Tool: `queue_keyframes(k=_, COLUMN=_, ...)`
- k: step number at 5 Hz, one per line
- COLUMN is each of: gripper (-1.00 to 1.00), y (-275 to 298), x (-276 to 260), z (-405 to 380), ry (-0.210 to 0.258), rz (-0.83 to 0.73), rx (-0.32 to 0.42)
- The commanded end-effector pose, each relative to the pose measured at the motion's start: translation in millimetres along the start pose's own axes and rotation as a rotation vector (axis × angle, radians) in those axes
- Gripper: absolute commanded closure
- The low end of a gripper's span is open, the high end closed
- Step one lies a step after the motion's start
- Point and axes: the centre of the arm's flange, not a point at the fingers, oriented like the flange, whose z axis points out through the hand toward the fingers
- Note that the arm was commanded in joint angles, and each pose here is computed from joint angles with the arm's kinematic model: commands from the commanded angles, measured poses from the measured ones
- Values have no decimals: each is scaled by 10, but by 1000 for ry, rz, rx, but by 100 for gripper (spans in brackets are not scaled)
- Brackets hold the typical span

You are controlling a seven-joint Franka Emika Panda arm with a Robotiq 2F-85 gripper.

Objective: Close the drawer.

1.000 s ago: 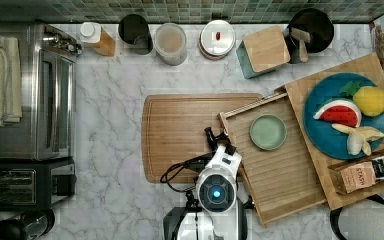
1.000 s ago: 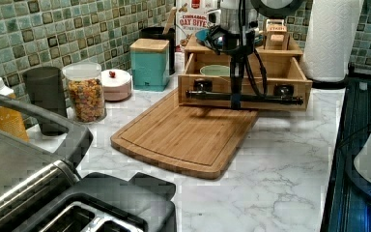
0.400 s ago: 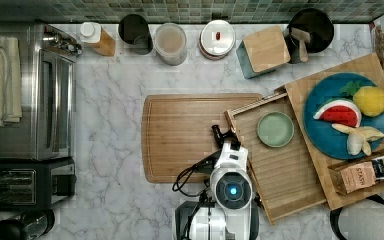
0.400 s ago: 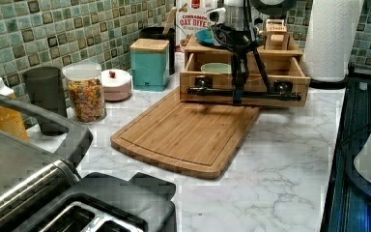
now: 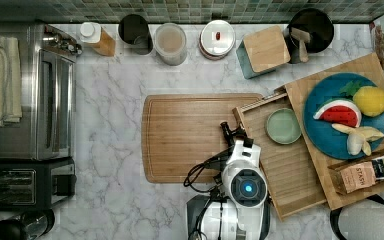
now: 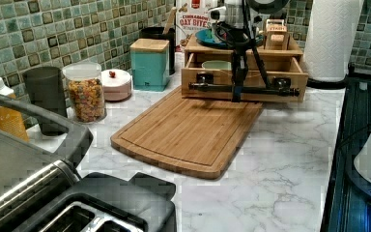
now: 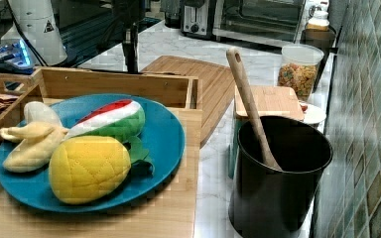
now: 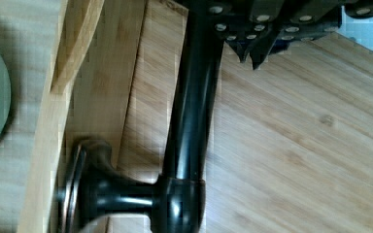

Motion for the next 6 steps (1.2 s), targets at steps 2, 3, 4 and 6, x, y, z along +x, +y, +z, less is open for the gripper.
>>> queue_keyframes(k=2, gripper=100, y=1937, x=-442, z=-307, ry=18, rz=67, rx=-97)
queue_keyframes(k=3, gripper=100, y=2230, x=-478, z=-555, ry=-13, rz=54, rx=-135)
queue_keyframes(k=4, gripper=100, y=2410, x=-456, z=-705, ry=-31, rz=75, rx=-176)
queue_keyframes(k=6, gripper=100, y=2780, x=-528, z=-892, ry=80, rz=121, rx=-301)
